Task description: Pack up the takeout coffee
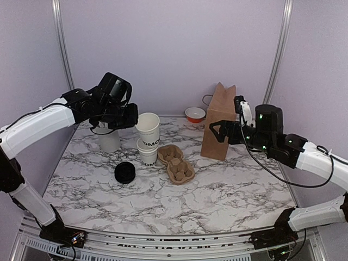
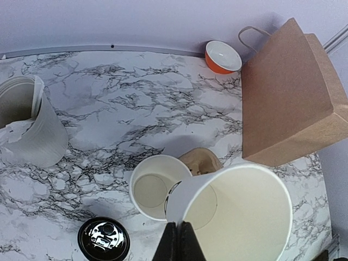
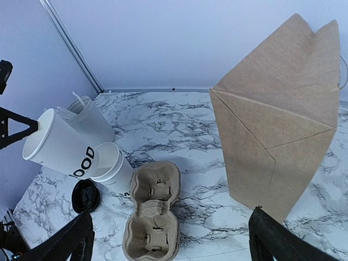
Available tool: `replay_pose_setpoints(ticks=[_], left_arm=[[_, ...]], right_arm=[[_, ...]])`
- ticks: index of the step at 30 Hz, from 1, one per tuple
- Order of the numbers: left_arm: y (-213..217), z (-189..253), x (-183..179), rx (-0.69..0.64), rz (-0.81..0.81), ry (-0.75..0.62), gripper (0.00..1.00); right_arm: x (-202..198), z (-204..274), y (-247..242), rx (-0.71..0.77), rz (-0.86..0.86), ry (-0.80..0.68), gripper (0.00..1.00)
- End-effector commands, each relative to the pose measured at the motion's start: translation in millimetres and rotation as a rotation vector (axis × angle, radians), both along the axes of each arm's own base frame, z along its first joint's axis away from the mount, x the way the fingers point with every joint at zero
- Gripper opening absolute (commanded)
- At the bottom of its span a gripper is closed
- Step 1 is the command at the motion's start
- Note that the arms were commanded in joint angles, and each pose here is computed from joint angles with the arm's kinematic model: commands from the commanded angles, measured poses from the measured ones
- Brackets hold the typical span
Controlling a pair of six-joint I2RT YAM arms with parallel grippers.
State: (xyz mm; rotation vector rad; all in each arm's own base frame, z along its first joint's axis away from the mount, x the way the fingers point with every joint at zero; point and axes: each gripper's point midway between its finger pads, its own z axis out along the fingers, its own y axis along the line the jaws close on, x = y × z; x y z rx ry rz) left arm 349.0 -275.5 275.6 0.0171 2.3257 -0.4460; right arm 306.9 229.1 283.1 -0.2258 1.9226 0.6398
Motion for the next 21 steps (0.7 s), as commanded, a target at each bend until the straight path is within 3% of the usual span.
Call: replay_pose_setpoints(ticks=[1, 12, 21], left_arm=[[-5.3, 5.3, -30.5, 0.014, -0.106, 0.011, 0.00], [-33.1, -72.6, -109.0, 0.116, -0.298, 0.177, 0.00], [-75.3, -109.7, -147.3, 0.010, -0.405, 0.197, 0.00]], right_arm=[[4.5, 28.7, -3.6, 0.015, -0.017, -0.050, 0.96], [-1.0, 30.1, -1.9, 0.031, 0.007, -0.051, 0.96], [-11.8, 4.7, 11.7, -0.008, 0.066, 0.024, 0.96]])
